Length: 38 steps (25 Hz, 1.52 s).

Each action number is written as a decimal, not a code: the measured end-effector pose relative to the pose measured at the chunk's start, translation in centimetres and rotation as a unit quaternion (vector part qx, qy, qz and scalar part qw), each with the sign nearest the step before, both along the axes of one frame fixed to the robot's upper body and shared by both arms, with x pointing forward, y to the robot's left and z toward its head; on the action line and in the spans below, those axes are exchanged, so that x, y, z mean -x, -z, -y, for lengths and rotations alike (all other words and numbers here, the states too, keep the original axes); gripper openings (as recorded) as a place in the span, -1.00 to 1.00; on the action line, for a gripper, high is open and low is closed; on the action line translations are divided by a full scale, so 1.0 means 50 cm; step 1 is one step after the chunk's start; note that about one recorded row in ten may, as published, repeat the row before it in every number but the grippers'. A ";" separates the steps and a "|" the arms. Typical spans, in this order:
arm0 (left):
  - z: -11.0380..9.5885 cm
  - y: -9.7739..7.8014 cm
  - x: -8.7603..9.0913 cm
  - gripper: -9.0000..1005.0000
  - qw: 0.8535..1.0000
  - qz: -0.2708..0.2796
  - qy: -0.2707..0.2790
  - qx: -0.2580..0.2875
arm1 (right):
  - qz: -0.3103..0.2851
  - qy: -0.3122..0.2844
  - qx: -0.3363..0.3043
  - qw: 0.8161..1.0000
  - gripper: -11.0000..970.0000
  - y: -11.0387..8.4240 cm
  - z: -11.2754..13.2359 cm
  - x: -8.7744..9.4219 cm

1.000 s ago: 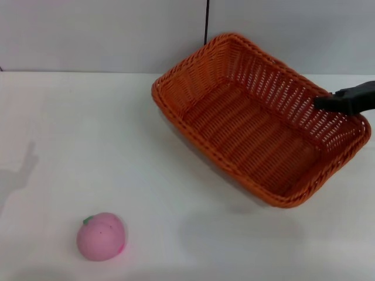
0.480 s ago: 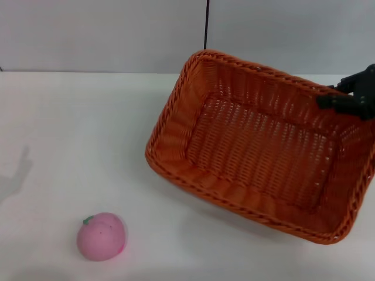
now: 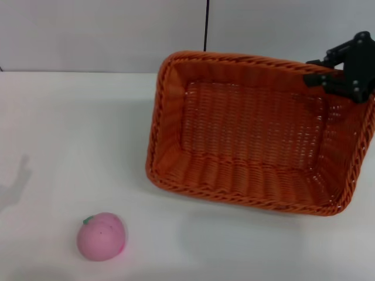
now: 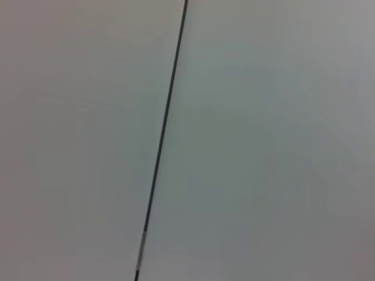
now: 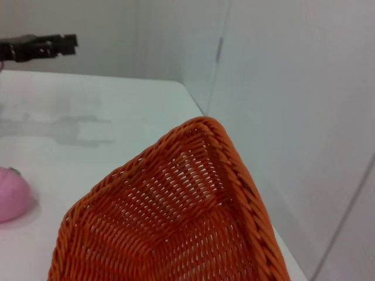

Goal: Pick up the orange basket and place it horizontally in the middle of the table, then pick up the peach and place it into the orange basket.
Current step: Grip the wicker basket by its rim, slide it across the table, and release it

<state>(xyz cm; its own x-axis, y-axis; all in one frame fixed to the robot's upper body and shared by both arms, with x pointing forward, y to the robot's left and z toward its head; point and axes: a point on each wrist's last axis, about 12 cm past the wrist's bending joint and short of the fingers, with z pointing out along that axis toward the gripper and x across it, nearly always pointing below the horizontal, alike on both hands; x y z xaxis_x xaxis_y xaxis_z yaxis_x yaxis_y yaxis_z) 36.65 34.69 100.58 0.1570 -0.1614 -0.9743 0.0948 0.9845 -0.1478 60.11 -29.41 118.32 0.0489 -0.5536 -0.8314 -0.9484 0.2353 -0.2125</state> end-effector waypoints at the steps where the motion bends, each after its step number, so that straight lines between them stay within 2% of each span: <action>1: 0.000 0.000 0.000 0.71 1.000 0.000 0.000 0.000 | 0.000 0.000 0.000 1.000 -0.65 0.000 0.000 0.000; 4: 0.003 0.000 0.005 0.71 1.000 0.001 0.005 0.000 | 0.000 -0.031 -0.004 1.000 -0.65 0.002 -0.017 -0.007; 5: 0.004 0.000 0.017 0.71 1.000 0.002 0.007 0.001 | 0.001 -0.049 -0.001 0.999 -0.65 0.005 -0.030 -0.009; 10: 0.003 0.001 0.031 0.71 1.000 0.001 0.001 0.003 | -0.003 -0.079 0.019 0.997 -0.65 0.014 -0.055 -0.012; 16: 0.003 0.000 0.031 0.71 1.000 0.004 0.002 0.004 | 0.002 -0.093 0.043 0.995 -0.65 0.024 -0.064 -0.014; 20: 0.004 0.000 0.031 0.71 1.000 0.005 0.002 0.004 | 0.030 -0.106 0.047 0.993 -0.64 0.036 -0.075 -0.012; 35: 0.004 -0.001 0.032 0.71 1.000 0.005 0.002 0.004 | 0.082 -0.073 0.084 0.990 -0.63 0.062 -0.096 -0.023; 38: 0.004 -0.001 0.031 0.71 1.000 0.006 0.002 0.005 | 0.092 -0.069 0.088 0.989 -0.55 0.069 -0.105 -0.025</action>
<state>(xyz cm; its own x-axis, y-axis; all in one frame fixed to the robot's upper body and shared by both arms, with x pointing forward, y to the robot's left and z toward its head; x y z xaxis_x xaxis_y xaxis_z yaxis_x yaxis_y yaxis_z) 35.09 34.48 100.62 0.1680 -0.1711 -0.9708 0.1015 0.9826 -0.1556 61.37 -24.19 114.88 0.2754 -0.6661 -0.6931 -0.9107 0.0502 -0.4101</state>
